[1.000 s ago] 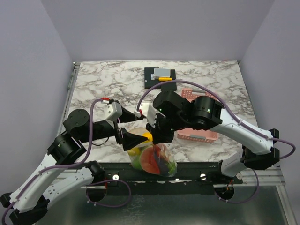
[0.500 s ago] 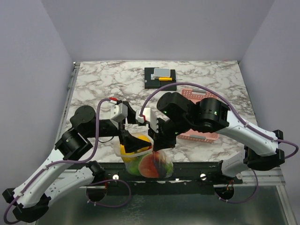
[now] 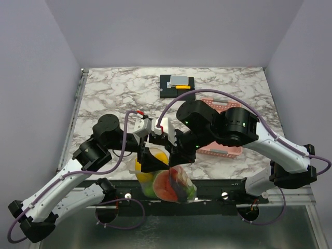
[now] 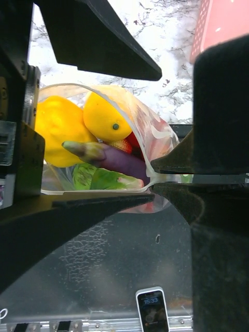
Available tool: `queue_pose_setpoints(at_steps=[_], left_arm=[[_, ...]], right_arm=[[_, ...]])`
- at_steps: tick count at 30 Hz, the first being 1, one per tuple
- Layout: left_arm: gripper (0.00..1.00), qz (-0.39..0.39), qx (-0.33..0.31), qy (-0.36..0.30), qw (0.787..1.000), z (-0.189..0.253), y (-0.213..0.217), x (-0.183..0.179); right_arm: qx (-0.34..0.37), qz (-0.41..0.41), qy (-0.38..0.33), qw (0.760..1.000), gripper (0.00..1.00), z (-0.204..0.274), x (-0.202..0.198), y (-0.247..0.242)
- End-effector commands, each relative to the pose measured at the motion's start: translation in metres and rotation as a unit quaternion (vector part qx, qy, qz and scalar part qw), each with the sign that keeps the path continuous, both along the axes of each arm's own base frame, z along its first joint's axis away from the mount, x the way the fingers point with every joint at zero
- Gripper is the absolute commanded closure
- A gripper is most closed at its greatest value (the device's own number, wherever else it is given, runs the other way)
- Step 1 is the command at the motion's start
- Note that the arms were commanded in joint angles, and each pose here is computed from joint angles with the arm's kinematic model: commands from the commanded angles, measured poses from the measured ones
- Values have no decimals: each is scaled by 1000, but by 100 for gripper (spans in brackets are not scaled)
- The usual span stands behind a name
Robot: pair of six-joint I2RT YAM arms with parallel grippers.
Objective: Place the food in the zip-top bag and seal the zipper
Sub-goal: Zip the zipper food storage bag.
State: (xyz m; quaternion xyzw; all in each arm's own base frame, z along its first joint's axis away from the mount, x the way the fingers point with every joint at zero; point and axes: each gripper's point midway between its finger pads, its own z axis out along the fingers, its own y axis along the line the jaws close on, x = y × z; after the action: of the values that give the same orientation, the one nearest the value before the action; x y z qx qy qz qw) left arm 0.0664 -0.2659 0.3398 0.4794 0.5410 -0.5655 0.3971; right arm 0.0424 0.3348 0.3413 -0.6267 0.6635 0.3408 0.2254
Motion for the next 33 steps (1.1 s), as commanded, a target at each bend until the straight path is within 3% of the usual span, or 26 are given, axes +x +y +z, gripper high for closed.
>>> queue_pose_setpoints(at_steps=[1, 21, 27, 30, 33], left_arm=[[4, -42, 2, 7, 999, -7, 1, -13], [35, -34, 8, 17, 999, -20, 8, -18], [70, -27, 13, 15, 999, -22, 8, -15], [100, -29, 13, 13, 999, -22, 8, -16], [100, -32, 11, 10, 999, -20, 9, -17]], right_arm=[[43, 5, -13, 999, 99, 25, -3, 2], [56, -47, -12, 997, 99, 32, 6, -1], [54, -58, -16, 997, 99, 31, 9, 0], [51, -59, -16, 997, 99, 28, 10, -1], [47, -62, -17, 997, 99, 23, 11, -2]])
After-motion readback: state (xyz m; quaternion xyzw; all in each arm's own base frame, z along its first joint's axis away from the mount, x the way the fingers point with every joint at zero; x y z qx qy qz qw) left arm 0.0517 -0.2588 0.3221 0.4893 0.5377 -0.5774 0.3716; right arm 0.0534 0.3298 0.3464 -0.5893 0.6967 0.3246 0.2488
